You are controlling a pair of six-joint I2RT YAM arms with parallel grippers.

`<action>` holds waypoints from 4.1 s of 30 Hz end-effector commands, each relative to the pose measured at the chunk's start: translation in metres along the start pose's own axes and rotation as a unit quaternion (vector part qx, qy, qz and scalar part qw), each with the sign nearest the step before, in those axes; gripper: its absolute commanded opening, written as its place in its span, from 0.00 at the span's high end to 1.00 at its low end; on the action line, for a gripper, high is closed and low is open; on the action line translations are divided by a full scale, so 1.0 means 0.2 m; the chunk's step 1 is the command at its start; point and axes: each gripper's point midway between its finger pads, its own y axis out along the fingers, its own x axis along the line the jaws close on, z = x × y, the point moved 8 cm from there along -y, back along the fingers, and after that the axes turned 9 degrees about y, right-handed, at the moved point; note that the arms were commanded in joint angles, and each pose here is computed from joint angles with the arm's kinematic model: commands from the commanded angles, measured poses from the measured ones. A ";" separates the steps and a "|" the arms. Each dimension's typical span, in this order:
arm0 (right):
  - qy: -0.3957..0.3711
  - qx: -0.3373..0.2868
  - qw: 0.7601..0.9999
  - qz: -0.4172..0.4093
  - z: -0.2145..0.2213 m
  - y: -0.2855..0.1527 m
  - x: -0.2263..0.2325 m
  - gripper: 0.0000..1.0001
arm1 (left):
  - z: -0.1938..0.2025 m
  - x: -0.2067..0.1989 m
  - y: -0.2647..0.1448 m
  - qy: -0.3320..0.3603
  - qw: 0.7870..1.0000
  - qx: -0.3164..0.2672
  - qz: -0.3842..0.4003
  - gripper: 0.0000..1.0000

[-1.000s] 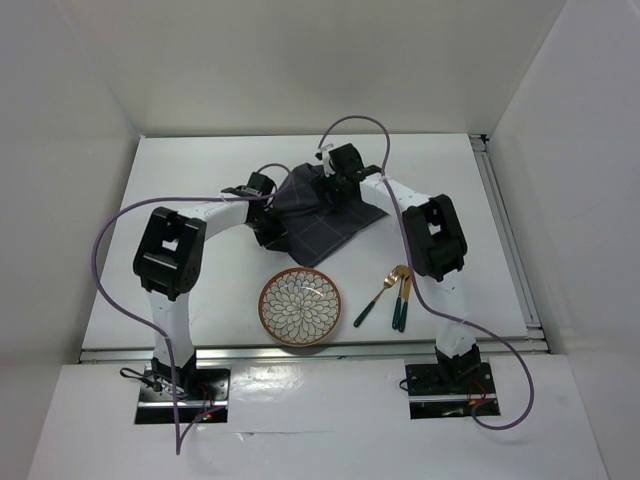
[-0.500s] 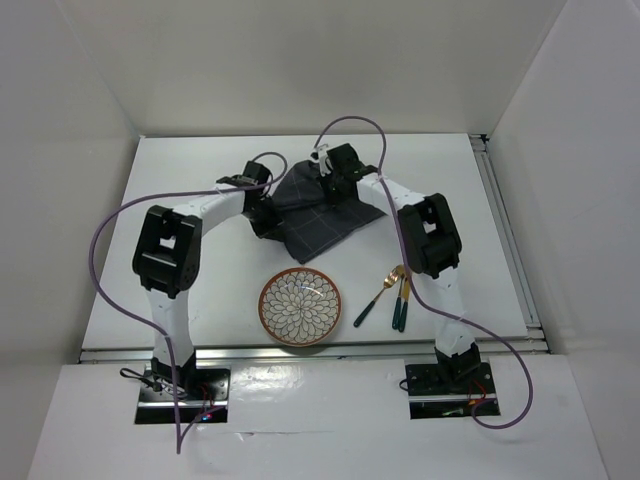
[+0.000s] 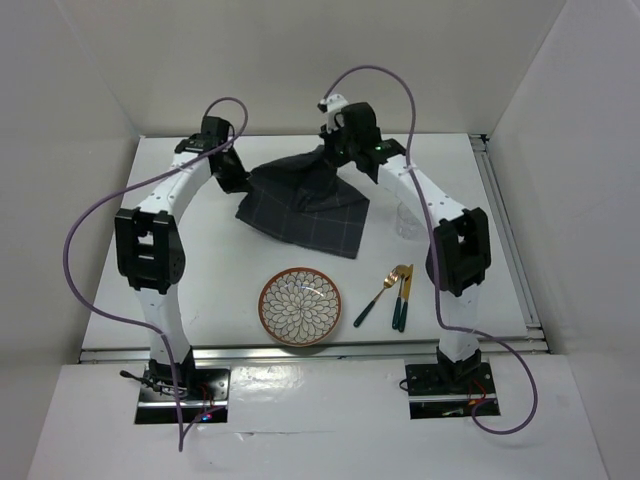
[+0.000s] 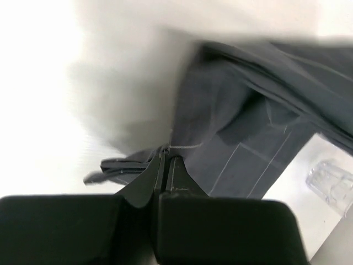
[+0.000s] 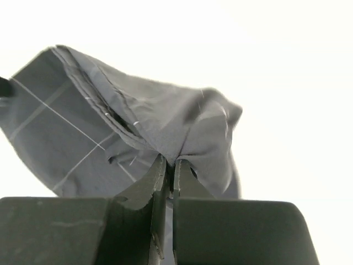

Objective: Set the dinner table for one person

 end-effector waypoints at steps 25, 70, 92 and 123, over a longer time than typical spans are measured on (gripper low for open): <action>0.009 -0.175 0.980 -0.090 -0.43 -1.16 0.34 1.00 | -0.18 0.14 -1.28 0.030 0.965 -0.255 0.046 1.00; 0.074 -0.044 0.992 -0.090 -0.06 -0.65 0.05 1.00 | 1.29 -0.41 -0.54 0.359 0.908 -0.036 0.213 0.26; 0.114 -0.009 0.988 -0.108 0.00 -0.69 -0.01 1.00 | 1.68 -0.81 -0.26 0.606 0.784 -0.108 0.081 0.06; 0.114 -0.013 0.987 -0.113 -0.01 -0.69 -0.02 1.00 | 1.69 -0.78 -0.17 0.633 0.762 -0.130 -0.040 0.80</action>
